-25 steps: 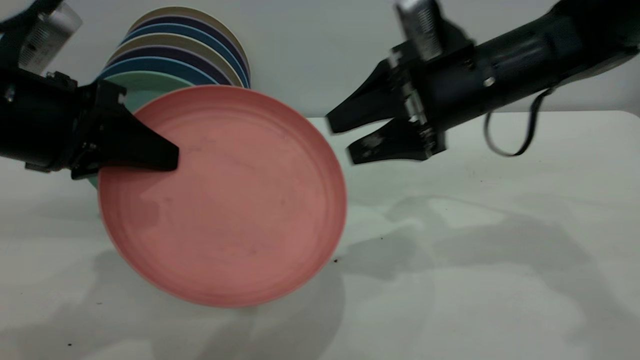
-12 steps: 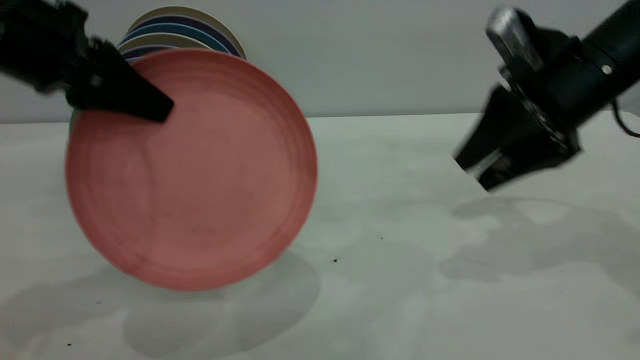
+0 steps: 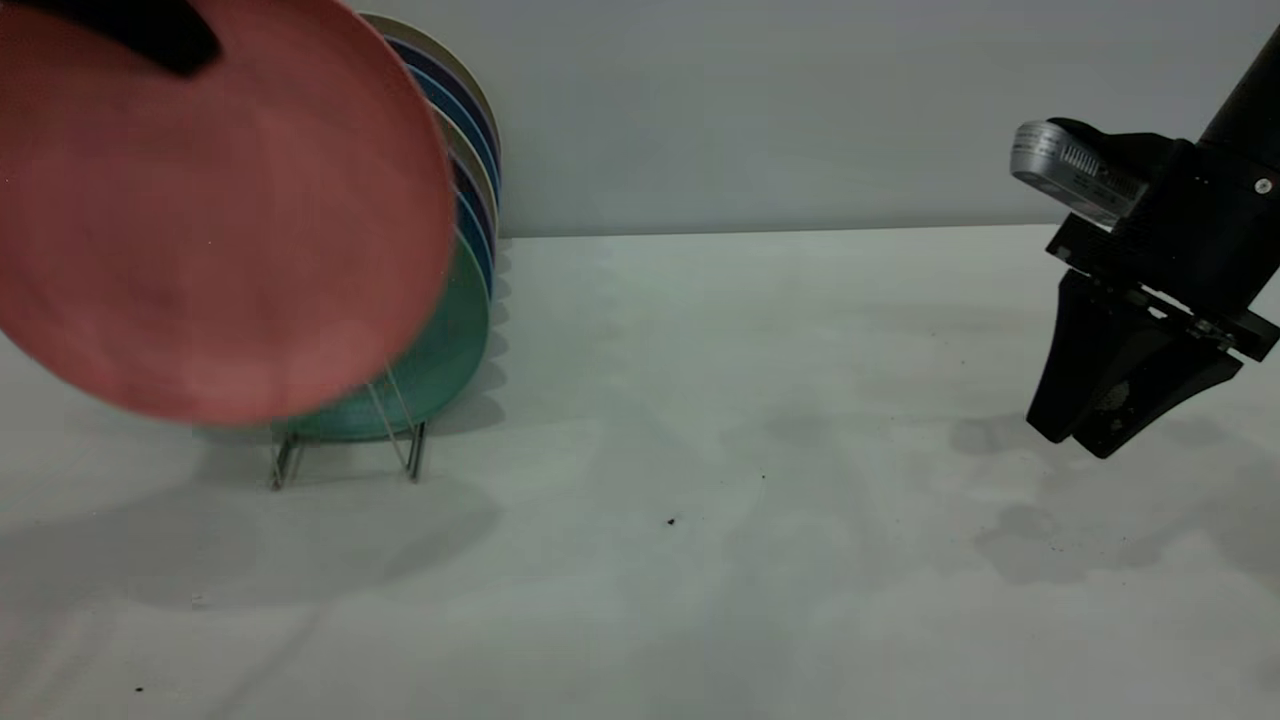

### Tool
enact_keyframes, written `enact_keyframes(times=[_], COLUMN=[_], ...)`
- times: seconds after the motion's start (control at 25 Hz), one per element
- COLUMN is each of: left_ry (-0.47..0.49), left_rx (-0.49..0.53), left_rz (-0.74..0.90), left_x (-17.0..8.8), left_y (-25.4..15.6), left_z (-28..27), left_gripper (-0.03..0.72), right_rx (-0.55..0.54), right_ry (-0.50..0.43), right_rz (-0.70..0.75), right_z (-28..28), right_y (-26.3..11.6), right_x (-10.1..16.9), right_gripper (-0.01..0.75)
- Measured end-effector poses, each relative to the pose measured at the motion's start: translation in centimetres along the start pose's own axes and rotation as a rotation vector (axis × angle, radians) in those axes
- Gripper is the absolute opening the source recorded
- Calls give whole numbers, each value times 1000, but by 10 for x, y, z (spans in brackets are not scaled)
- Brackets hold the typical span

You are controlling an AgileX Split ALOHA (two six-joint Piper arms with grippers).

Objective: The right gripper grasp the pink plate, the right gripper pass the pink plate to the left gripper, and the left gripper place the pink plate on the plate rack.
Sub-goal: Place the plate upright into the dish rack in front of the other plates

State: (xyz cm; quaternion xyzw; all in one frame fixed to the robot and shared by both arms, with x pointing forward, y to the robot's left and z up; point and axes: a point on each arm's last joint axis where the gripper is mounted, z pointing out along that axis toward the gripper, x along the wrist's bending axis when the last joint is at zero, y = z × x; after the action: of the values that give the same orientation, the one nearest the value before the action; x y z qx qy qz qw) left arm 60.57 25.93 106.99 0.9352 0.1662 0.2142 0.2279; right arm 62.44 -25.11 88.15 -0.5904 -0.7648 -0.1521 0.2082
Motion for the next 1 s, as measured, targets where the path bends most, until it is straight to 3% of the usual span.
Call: enact_keyframes(times=[0.24,0.6,1.0], left_ry=[67,113,165], left_rx=[27,25,-82], left_rz=[91,348,369], left_x=[13,19,23], left_y=[7,10,19], left_z=[-13,-15,-11], left_gripper=[107,107,106], right_rx=[-11,-11,-12], right_ry=[-60,-68,-70], right_rz=[3,5,7], right_z=[0,0,0], right_y=[1,1,1], right_x=[-5,-6,-6], right_gripper=[344,344,344])
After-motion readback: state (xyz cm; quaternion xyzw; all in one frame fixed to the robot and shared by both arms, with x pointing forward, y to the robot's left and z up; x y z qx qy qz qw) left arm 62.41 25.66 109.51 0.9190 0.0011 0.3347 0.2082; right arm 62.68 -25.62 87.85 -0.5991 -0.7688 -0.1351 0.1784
